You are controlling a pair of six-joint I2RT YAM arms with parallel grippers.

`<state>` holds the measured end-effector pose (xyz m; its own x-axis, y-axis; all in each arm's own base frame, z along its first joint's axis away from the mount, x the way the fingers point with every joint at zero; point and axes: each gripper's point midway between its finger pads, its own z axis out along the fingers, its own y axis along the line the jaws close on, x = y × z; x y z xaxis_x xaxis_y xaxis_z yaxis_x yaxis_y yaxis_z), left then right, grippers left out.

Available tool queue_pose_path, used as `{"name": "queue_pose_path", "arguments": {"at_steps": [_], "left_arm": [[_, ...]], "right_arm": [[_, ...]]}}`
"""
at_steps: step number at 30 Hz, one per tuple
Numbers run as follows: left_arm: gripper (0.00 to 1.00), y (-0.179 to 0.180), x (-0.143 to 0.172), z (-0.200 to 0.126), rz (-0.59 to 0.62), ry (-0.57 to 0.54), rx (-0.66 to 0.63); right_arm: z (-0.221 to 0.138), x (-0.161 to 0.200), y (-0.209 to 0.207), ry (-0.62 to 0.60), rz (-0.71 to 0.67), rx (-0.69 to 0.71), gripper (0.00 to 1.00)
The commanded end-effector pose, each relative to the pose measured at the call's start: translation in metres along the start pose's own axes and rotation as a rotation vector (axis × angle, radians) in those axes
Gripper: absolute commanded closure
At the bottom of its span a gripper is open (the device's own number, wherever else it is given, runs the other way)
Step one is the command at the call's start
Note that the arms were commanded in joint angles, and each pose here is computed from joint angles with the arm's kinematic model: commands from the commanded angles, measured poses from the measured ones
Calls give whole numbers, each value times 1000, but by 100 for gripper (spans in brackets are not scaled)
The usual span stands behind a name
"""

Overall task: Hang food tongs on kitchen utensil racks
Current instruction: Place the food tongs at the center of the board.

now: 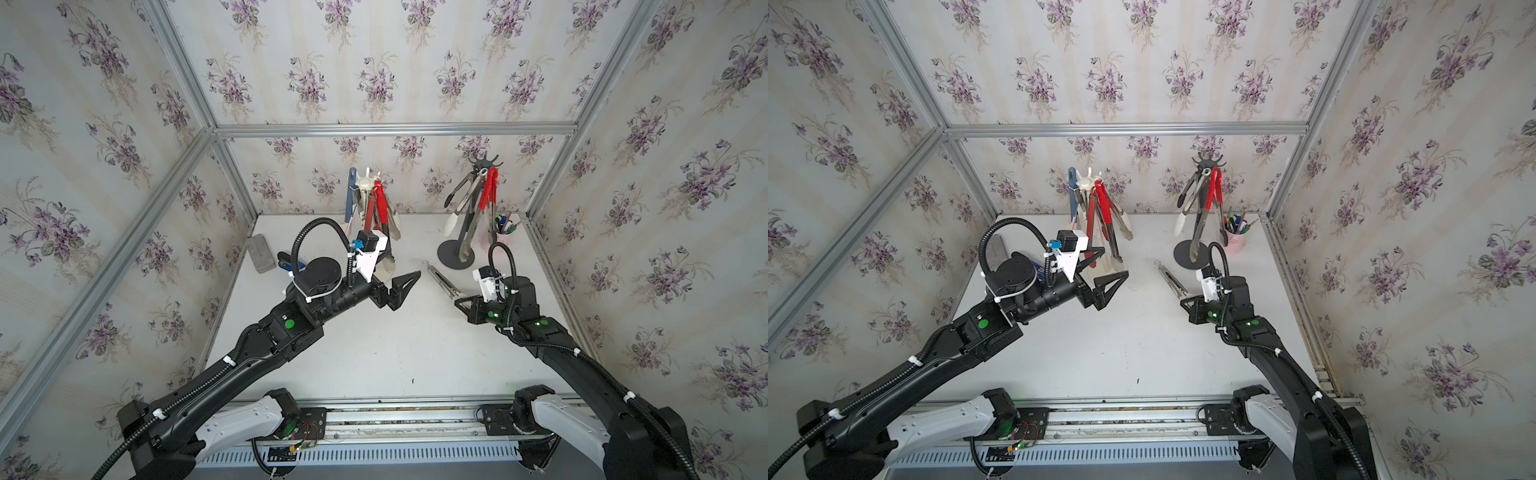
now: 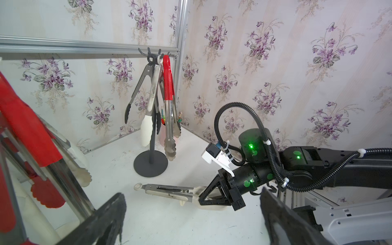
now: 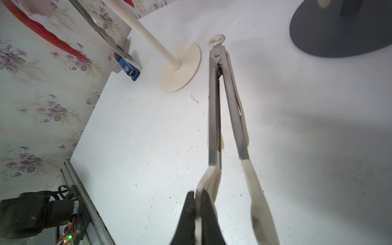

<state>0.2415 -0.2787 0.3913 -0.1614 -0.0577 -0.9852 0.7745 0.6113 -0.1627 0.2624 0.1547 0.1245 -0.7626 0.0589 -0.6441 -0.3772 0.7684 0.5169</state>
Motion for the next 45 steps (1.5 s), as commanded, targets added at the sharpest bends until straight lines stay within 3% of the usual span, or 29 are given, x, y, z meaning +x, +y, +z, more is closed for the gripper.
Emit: {"name": "queue_pose_path", "arguments": {"at_steps": [1, 10, 20, 29, 45], "left_arm": [[1, 7, 4, -1, 20, 10, -40], [1, 14, 13, -2, 21, 24, -75], [1, 20, 21, -4, 18, 41, -102], [1, 24, 22, -4, 21, 47, -126], [1, 31, 26, -11, 6, 58, -167]], "right_arm": [[7, -7, -10, -54, -42, 60, 100], [25, 12, -37, 24, 30, 172, 99], [27, 17, -47, 61, 50, 226, 61], [37, 11, -51, 75, 68, 231, 58], [63, -2, -47, 127, 49, 219, 64]]}}
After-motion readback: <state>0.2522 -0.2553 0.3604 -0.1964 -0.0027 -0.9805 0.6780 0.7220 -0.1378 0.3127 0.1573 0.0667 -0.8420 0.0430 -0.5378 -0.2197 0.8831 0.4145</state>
